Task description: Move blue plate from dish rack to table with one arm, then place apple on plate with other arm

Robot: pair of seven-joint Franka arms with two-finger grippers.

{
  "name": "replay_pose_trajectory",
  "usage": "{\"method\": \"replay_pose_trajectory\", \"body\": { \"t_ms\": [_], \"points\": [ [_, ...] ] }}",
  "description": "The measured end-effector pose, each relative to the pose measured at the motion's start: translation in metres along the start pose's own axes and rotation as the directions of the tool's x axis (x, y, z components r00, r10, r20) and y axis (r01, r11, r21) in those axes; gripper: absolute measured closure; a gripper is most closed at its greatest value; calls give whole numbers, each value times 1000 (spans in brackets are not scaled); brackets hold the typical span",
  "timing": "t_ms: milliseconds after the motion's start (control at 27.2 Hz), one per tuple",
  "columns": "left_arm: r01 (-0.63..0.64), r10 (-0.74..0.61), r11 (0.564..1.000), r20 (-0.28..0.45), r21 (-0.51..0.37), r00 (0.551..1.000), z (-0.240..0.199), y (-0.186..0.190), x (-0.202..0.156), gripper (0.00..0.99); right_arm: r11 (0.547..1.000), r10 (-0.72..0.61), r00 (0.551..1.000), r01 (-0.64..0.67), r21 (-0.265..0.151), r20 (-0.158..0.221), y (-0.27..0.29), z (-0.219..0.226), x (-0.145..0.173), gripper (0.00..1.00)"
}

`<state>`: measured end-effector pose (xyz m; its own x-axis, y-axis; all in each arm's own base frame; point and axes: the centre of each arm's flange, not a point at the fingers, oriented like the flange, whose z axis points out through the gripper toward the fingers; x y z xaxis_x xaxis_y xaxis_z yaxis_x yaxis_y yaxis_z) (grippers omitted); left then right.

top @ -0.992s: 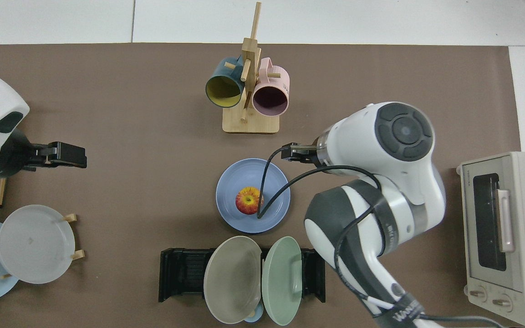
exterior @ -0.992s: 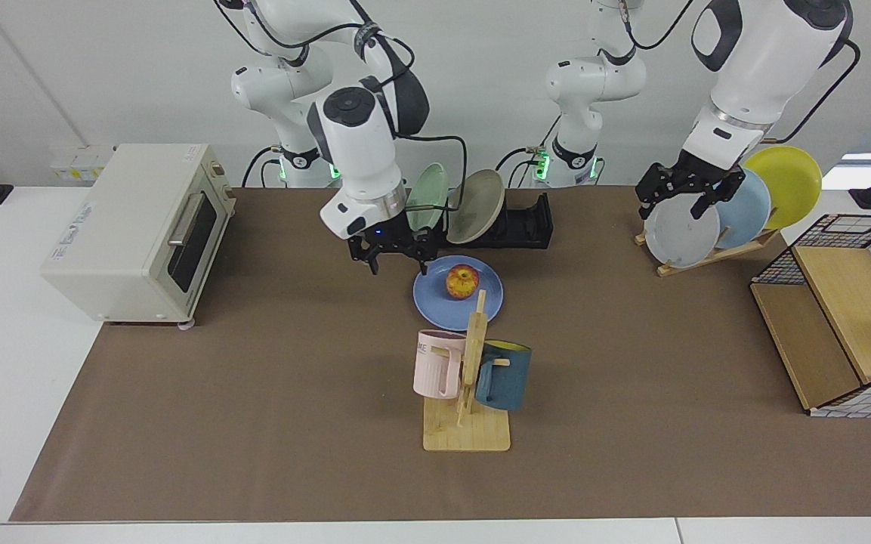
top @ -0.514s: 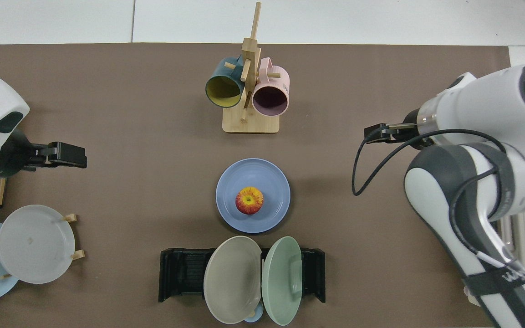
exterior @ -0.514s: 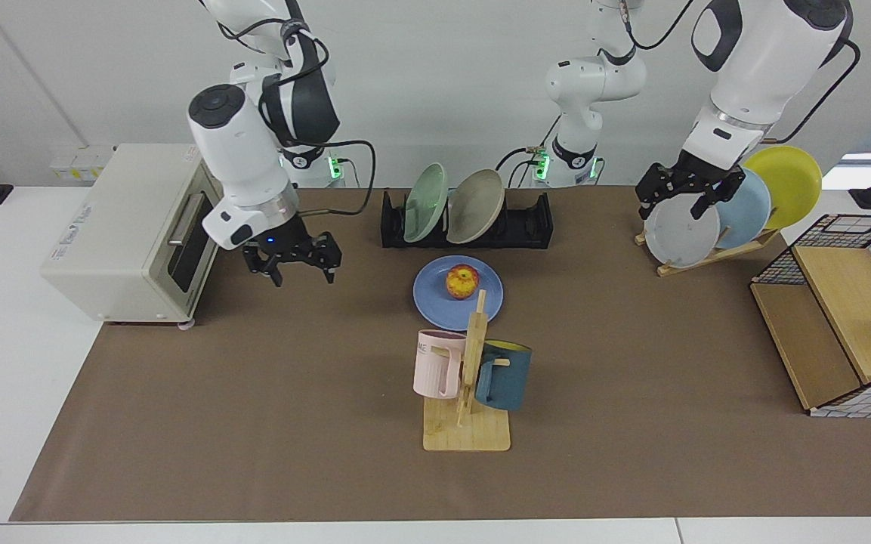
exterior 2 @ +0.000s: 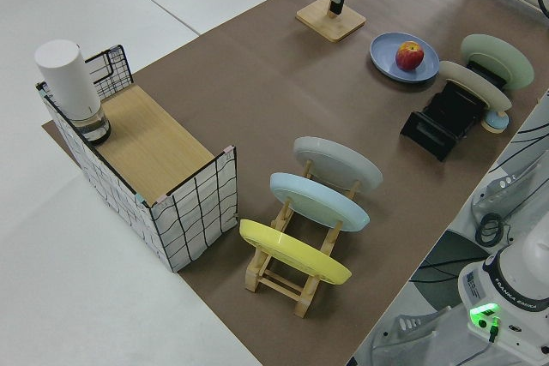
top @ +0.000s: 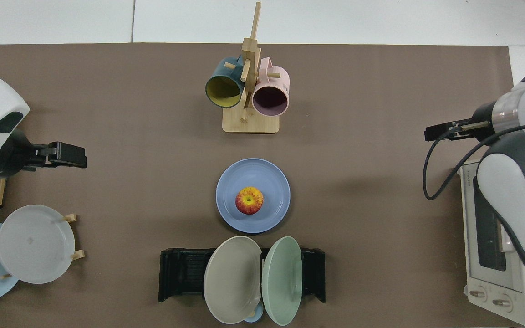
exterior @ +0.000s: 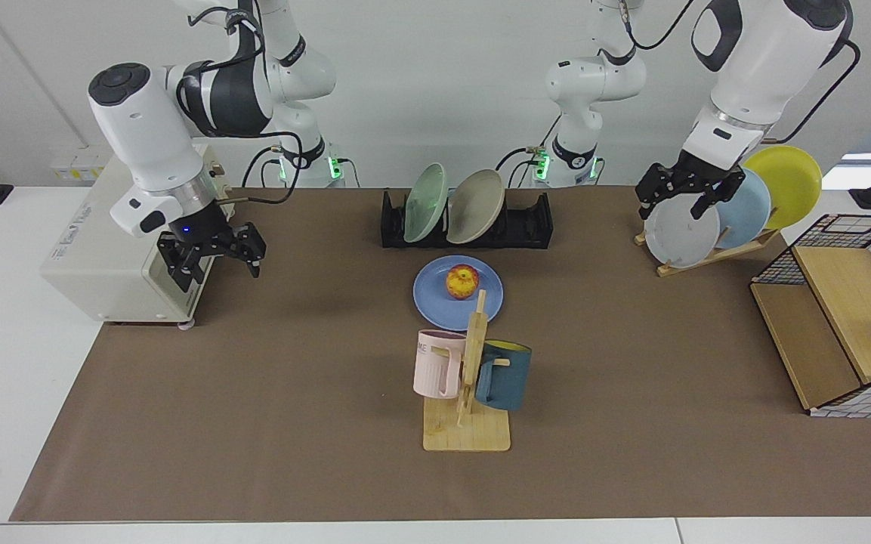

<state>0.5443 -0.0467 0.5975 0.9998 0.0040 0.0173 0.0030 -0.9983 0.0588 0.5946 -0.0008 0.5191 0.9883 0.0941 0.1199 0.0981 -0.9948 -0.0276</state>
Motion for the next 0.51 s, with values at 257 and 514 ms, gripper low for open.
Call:
{"method": "replay_pose_trajectory", "body": {
  "t_ms": [257, 514],
  "points": [
    [0, 0, 1000, 0, 0, 1000, 0, 0, 0, 0, 1000, -22, 998, 22, 5, 60, -1, -25, -13, 0],
    [0, 0, 1000, 0, 0, 1000, 0, 0, 0, 0, 1000, -27, 996, 26, 11, 81, -3, -74, -19, 0]
  ]
}}
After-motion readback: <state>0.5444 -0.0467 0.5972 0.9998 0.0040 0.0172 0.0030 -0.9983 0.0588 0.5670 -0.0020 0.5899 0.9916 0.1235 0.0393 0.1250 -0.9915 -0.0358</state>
